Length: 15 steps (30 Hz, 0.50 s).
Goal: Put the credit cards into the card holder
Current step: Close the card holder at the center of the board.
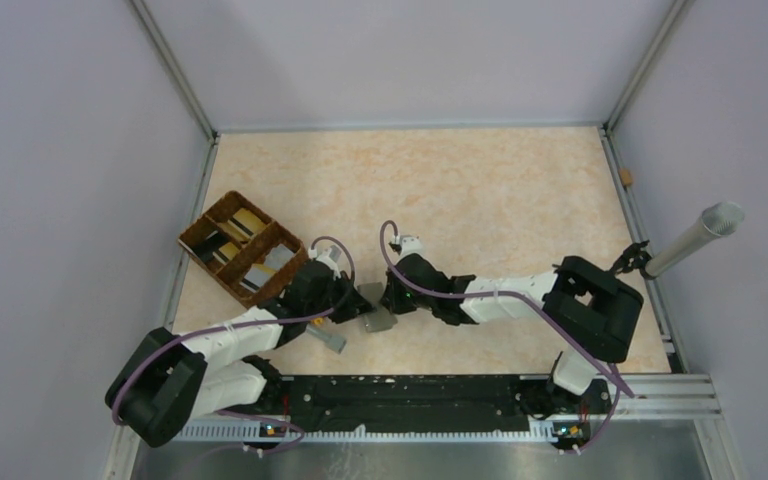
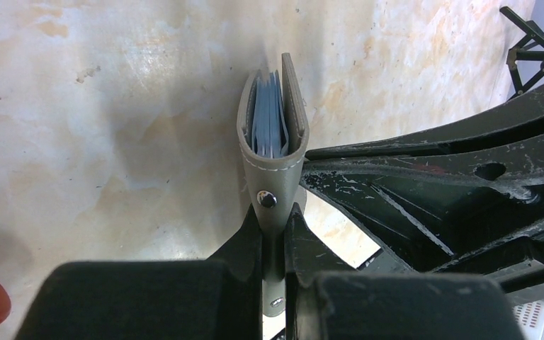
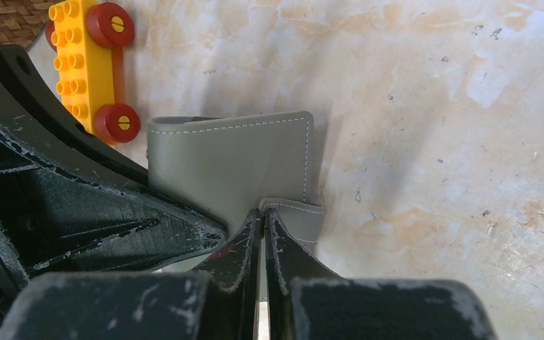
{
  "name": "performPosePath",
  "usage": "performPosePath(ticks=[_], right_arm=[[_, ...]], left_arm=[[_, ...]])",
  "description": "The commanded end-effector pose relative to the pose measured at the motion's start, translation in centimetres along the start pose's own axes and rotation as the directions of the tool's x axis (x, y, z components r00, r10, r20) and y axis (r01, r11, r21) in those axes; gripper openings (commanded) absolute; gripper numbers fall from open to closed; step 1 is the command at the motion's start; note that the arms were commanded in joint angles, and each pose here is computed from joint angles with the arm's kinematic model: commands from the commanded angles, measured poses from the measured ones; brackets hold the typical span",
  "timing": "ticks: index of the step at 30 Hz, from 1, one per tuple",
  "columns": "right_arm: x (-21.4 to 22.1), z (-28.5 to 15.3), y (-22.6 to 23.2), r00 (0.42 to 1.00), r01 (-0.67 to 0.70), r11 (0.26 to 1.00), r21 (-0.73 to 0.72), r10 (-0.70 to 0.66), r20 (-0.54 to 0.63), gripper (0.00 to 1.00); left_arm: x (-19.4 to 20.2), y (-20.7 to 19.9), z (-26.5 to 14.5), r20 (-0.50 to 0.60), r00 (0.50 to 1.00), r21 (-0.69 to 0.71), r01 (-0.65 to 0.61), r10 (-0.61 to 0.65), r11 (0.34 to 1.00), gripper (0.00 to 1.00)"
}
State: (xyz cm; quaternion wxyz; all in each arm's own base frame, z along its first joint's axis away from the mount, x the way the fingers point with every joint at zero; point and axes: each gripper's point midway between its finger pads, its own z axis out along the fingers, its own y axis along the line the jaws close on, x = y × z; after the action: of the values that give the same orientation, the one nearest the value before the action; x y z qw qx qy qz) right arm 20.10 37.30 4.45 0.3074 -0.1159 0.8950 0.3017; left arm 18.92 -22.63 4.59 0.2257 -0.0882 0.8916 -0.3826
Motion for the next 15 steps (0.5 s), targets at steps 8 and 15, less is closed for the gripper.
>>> performPosePath(ticks=[8,15], right_arm=[[1.6,1.8,3.2,0.995,0.016,0.991,-0.135,-0.029,-0.091,0.00],[2.4,1.2,2.5,0.993,-0.039,0.992,-0.117,0.026,-0.113,0.00]], left_arm=[[0.9,-0.9,0.3,-0.028,0.992,0.086,-0.118,0.121,0.989,0.00],[0.4,0.1,0.5,0.003,0.997,0.023,-0.079,0.079,0.997,0.00]])
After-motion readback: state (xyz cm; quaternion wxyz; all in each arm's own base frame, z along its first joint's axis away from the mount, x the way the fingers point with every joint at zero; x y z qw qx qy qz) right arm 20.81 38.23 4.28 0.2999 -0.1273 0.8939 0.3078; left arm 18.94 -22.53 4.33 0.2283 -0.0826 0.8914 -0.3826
